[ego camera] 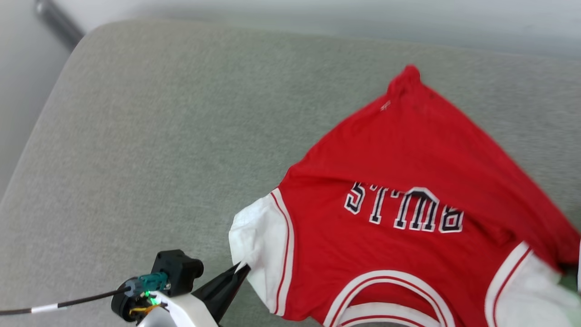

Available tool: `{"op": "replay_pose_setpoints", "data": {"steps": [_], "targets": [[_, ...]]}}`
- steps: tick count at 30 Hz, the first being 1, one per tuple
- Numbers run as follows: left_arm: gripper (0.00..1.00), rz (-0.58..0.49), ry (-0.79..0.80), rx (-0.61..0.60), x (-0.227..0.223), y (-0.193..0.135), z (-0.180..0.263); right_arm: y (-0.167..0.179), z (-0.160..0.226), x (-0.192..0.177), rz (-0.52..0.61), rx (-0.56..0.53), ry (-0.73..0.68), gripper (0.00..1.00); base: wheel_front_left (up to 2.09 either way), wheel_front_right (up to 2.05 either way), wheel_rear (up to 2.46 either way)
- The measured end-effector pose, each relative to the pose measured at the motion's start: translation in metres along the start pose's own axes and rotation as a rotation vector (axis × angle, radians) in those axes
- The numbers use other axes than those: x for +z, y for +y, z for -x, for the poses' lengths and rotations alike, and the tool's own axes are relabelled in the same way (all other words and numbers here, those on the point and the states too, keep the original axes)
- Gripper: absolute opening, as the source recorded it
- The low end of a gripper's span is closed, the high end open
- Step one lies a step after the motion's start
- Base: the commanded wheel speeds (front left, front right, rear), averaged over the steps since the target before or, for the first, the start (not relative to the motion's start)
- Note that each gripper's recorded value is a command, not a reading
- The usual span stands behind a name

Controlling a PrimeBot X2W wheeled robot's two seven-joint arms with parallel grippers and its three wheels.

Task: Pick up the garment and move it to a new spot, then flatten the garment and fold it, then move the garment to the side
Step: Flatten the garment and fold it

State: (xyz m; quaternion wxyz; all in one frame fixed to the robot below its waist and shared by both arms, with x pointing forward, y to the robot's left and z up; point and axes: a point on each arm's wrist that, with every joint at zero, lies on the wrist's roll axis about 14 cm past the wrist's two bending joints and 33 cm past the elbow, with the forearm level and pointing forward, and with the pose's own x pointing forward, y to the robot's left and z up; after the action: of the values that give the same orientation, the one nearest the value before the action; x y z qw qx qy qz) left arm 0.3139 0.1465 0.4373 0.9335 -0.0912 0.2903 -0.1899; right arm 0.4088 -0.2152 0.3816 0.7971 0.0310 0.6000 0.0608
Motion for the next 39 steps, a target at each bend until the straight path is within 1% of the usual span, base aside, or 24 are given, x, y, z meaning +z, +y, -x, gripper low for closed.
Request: {"op": "replay_pose_setpoints", "data": {"steps": [2,3,6,7,10,13,16,17,18,20,24,27,30,32,33,34,36,39], "targets": [[0.0,0.001,-0.009,-0.01,0.0,-0.004,0.0,-0.004,0.008,-0.021,-0.035,0.009,-0.006,0.0,0.0,0.0,0.0],[0.0,-0.001,-0.02,-0.02,0.001,-0.009,0.001,-0.011,0.016,-0.041,-0.062,0.001,-0.008,0.0,0.0,0.0,0.0],[0.0,-0.002,-0.034,-0.028,0.002,-0.012,0.001,-0.013,0.021,-0.058,-0.094,0.007,-0.015,0.0,0.0,0.0,0.0],[0.0,-0.001,-0.041,-0.033,0.002,-0.014,0.001,-0.014,0.025,-0.075,-0.112,0.008,-0.013,0.0,0.0,0.0,0.0],[0.0,0.003,-0.058,-0.033,0.004,-0.016,0.002,-0.014,0.028,-0.1,-0.128,0.007,0.012,0.0,0.0,0.0,0.0],[0.0,-0.003,-0.071,-0.037,0.008,-0.017,0.002,-0.016,0.029,-0.114,-0.144,0.003,0.018,0.0,0.0,0.0,0.0],[0.0,-0.006,-0.074,-0.039,0.009,-0.017,0.002,-0.018,0.03,-0.117,-0.129,-0.011,0.019,0.0,0.0,0.0,0.0],[0.0,-0.007,-0.075,-0.039,0.009,-0.017,0.002,-0.018,0.031,-0.115,-0.122,-0.014,0.01,0.54,0.0,0.0,0.0],[0.0,-0.007,-0.076,-0.039,0.01,-0.017,0.002,-0.018,0.032,-0.111,-0.112,-0.013,-0.004,1.0,0.0,0.0,0.0],[0.0,-0.008,-0.079,-0.039,0.011,-0.018,0.003,-0.015,0.035,-0.099,-0.096,0.001,-0.042,1.0,0.0,0.0,0.0],[0.0,-0.01,-0.082,-0.038,0.012,-0.019,0.005,-0.009,0.048,-0.062,-0.033,0.019,-0.133,1.0,0.0,0.0,0.0],[0.0,-0.011,-0.086,-0.039,0.014,-0.02,0.005,0.006,0.057,-0.028,0.007,0.066,-0.203,1.0,0.0,0.0,0.0],[0.0,-0.015,-0.087,-0.039,0.017,-0.019,0.004,0.025,0.068,0.012,0.079,0.096,-0.282,1.0,0.0,0.0,0.0],[0.0,-0.022,-0.088,-0.037,0.019,-0.019,0.003,0.043,0.07,0.032,0.131,0.127,-0.299,1.0,0.0,0.0,0.0],[0.0,-0.022,-0.088,-0.037,0.019,-0.019,0.003,0.043,0.07,0.032,0.131,0.127,-0.299,1.0,0.0,0.0,0.0],[0.0,-0.026,-0.088,-0.037,0.022,-0.018,0.002,0.059,0.069,0.052,0.181,0.144,-0.315,1.0,0.0,0.0,0.0],[0.0,-0.033,-0.093,-0.038,0.025,-0.017,-0.001,0.072,0.065,0.071,0.226,0.138,-0.321,1.0,0.0,0.0,0.0],[0.0,-0.036,-0.096,-0.045,0.029,-0.019,-0.004,0.085,0.047,0.091,0.272,0.12,-0.284,1.0,0.0,0.0,0.0]]}}
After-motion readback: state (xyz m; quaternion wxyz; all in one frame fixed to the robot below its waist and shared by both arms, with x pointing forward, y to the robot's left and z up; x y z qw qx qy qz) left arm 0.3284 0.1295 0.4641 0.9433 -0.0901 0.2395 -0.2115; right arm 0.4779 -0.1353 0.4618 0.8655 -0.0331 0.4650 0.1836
